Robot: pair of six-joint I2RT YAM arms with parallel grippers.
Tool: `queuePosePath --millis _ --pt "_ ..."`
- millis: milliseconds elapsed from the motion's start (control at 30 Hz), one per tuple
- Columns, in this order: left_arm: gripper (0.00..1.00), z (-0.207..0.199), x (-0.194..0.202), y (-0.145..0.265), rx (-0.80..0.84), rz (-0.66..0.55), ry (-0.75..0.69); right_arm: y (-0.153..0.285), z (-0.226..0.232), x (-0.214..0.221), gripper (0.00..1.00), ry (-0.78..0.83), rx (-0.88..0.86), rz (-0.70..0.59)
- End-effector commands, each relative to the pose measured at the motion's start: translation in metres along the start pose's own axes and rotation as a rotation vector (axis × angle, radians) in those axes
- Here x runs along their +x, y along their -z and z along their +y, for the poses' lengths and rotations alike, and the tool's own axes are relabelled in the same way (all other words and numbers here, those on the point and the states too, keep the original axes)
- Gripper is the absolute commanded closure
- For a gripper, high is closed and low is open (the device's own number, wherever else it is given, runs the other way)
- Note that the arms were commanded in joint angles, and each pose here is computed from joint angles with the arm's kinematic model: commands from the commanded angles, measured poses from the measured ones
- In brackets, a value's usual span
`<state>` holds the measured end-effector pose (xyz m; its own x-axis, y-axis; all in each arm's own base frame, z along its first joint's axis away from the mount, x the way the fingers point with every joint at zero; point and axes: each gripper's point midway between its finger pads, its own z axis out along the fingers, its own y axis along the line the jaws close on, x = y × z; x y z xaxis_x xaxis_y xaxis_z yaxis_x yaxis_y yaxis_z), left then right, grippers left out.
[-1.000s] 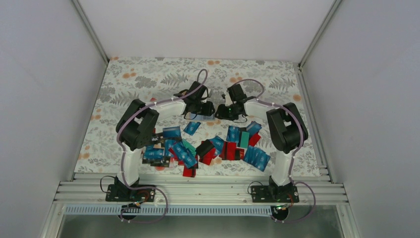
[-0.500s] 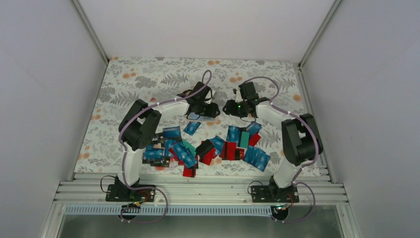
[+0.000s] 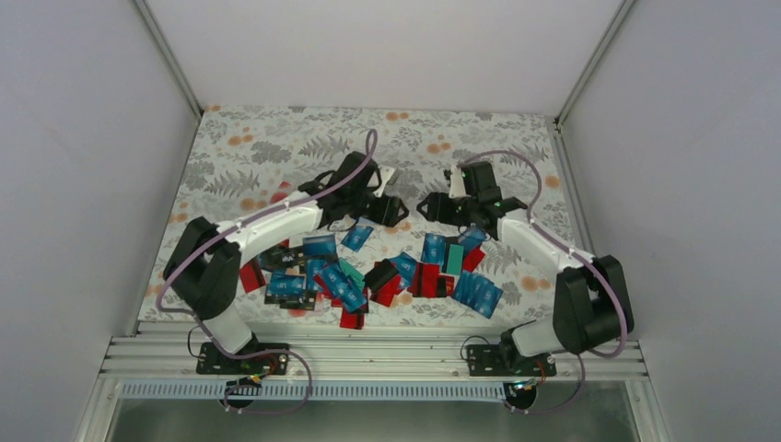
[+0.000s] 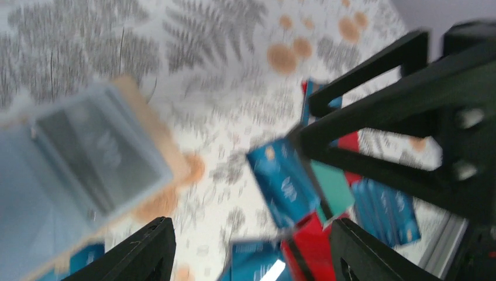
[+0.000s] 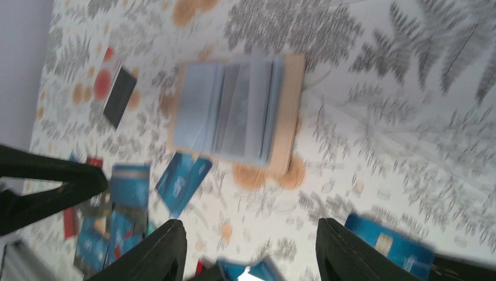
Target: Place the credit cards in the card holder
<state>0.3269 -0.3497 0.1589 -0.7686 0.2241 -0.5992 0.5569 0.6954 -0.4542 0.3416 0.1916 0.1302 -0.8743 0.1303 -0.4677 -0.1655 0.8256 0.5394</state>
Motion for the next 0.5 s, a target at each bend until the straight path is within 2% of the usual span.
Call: queuePosePath --millis 0,67,133,233,467 --pt "0.34 0.017 0.058 0.012 -0.075 0.108 -0.028 0.015 0.016 0.033 0.41 -0.031 -0.126 0.065" --pt "0.35 0.019 0.079 0.018 -0.083 0.132 -0.025 0.015 0.022 0.059 0.41 -0.054 -0.201 0.137" --pt "0.46 0.025 0.101 0.019 -0.096 0.169 -0.006 0.014 0.029 0.079 0.4 -0.073 -0.263 0.197" --pt "0.57 0.032 0.127 0.017 -0.128 0.211 0.013 0.01 0.039 0.108 0.39 -0.094 -0.344 0.292" --pt "0.8 0.033 0.157 0.009 -0.152 0.259 0.04 -0.008 0.046 0.141 0.39 -0.112 -0.371 0.399"
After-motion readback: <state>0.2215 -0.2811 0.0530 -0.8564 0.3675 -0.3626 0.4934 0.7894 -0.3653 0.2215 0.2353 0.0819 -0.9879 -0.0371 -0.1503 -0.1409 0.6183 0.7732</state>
